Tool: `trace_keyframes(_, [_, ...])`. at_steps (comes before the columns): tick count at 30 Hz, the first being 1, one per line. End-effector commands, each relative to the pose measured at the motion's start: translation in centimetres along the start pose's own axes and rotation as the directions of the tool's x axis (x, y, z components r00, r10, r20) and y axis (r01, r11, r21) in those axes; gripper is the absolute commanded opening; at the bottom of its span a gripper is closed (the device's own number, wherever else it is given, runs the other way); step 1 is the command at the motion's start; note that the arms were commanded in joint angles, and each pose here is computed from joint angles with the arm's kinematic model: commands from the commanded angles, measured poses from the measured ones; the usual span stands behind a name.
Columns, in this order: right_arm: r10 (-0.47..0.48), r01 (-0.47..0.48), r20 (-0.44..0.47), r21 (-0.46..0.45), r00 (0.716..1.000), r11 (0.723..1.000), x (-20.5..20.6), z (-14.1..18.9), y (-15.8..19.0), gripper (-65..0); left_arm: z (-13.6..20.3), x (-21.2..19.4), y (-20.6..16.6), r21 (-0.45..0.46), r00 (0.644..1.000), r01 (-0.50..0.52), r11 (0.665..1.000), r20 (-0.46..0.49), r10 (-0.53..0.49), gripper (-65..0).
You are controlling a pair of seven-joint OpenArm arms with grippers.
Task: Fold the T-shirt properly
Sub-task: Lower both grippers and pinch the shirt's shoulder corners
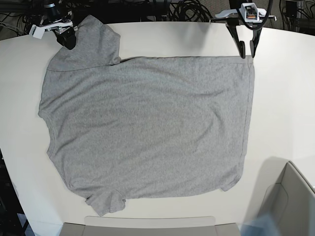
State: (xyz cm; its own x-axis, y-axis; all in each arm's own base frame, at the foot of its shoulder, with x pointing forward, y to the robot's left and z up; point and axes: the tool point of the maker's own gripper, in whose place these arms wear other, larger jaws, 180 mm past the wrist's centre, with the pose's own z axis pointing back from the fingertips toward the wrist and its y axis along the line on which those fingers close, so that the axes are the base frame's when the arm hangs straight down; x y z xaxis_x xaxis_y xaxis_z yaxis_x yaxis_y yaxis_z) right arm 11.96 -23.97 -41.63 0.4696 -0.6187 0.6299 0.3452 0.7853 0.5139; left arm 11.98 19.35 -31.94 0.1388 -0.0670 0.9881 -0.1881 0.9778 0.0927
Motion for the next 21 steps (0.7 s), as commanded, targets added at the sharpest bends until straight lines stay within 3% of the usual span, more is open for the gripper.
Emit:
trace_keyframes(1, [0.012, -0.014, -0.054, -0.024, 0.998, 1.000, -1.0, 0.5, -0.6, -41.0, -0.6, 1.2, 0.2, 0.017, 0.998, -0.056, 0.998, 0.008, 0.056, -45.0])
trace_keyframes(4, [0.012, -0.013, -0.056, -0.024, 0.998, 1.000, -1.1, 0.5, -0.6, -41.0, -2.1, 0.7, 0.1, 0.006, 0.968, -0.215, 0.977, -0.130, 0.214, -43.1])
trace_keyframes(7, [0.011, -0.012, -0.056, -0.024, 0.998, 1.000, -1.2, 0.5, -0.6, -41.0, -3.4, -0.2, -1.4, -0.073, 0.902, -0.373, 0.925, -0.263, 0.343, -43.0])
trace_keyframes(11, [0.011, -0.012, -0.057, -0.026, 0.998, 1.000, -1.2, 0.5, -0.7, -41.0, -5.8, -2.1, -0.3, -0.026, 0.818, -0.480, 0.877, -0.374, 0.437, -43.0])
trace_keyframes(13, [0.011, -0.012, -0.057, -0.026, 0.998, 1.000, -1.2, 0.5, -0.7, -41.0, -6.6, -2.8, 0.7, 0.008, 0.792, -0.494, 0.869, -0.409, 0.454, -43.0])
trace_keyframes(19, [0.011, -0.012, -0.057, -0.026, 0.998, 1.000, -1.2, 0.5, -0.7, -41.0, -7.4, -3.2, 4.2, 0.082, 0.785, -0.459, 0.885, -0.429, 0.447, -43.0])
trace_keyframes(21, [0.011, -0.012, -0.057, -0.026, 0.998, 1.000, -1.2, 0.5, -0.7, -41.0, -6.9, -4.5, 4.9, 0.114, 0.765, -0.452, 0.885, -0.460, 0.450, -42.9])
